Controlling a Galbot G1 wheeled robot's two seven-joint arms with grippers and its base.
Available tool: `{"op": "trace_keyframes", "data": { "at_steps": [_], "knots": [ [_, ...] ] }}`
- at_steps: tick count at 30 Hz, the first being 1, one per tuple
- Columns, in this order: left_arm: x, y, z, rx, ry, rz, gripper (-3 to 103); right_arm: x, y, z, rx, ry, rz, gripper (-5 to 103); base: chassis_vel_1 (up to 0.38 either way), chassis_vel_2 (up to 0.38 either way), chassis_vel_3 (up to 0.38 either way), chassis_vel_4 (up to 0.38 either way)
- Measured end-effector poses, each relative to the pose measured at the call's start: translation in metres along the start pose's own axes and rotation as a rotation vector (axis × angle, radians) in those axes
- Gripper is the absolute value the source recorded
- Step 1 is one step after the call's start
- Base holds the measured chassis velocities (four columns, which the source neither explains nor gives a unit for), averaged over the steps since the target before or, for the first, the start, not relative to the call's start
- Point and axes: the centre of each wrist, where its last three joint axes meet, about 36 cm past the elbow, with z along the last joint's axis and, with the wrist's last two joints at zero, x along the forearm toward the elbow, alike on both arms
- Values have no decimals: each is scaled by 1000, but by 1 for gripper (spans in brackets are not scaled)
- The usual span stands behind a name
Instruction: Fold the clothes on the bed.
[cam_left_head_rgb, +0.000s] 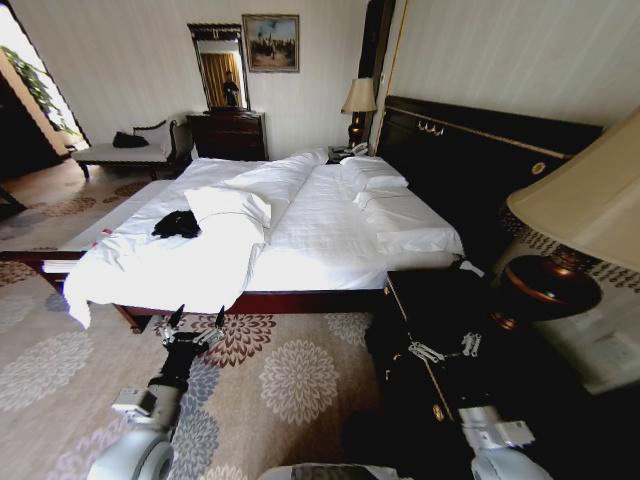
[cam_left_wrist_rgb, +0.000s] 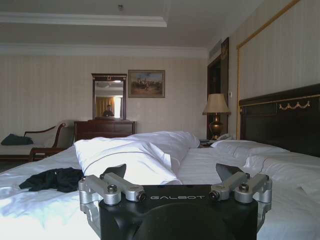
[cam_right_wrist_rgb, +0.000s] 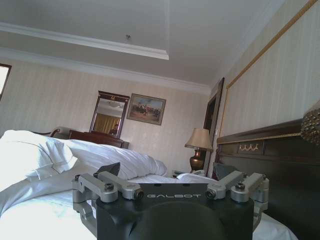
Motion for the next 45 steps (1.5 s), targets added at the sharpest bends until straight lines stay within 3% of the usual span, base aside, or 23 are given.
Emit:
{"op": "trace_keyframes", "data": {
  "at_steps": [24, 45],
  "knots": [
    [-13, -6, 1, 14, -18, -13, 100, -6, -9, 0, -16, -40, 27, 100, -137, 133, 138, -141],
    [-21, -2, -2, 9, -21, 7, 100, -2, 4, 4, -14, -42, 30, 100, -155, 147, 146, -146]
  ]
}}
